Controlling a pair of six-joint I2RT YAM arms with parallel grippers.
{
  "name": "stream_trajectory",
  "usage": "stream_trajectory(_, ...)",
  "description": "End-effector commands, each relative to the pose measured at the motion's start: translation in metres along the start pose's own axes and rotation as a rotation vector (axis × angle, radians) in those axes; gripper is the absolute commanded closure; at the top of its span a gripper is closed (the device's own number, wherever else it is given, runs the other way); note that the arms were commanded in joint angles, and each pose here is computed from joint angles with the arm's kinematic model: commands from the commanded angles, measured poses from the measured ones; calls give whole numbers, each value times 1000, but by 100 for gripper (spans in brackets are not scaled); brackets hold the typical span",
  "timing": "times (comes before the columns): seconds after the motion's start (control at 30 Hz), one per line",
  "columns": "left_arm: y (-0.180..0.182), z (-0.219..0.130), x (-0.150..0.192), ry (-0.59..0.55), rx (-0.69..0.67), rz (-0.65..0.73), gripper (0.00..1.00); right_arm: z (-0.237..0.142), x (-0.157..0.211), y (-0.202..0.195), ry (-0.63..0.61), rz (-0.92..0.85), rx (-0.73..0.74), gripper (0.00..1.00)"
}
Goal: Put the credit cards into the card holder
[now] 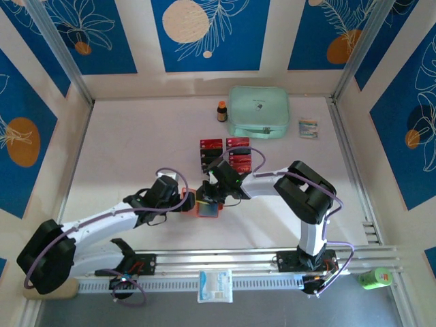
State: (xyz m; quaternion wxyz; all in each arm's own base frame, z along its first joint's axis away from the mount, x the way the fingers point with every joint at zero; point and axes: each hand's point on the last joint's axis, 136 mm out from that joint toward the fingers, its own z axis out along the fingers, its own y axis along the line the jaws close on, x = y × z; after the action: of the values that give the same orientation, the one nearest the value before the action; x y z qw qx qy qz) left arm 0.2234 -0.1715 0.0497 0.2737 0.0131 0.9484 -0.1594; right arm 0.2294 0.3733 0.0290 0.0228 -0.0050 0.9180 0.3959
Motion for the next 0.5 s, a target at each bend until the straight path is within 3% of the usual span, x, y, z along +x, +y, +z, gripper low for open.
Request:
stream_trajectory(0.0, 13, 9, 16, 37, -31, -22, 4, -14, -5, 12, -6, -26, -30, 87)
stream_trajectory(0.27, 19, 15, 25, 50, -44, -17, 4, -51, -45, 19, -94, -100, 21, 84)
stream_trajectory(0.47, 18, 17, 24, 49, -44, -13, 4, -52, -73, 31, -110, -210, 123, 84)
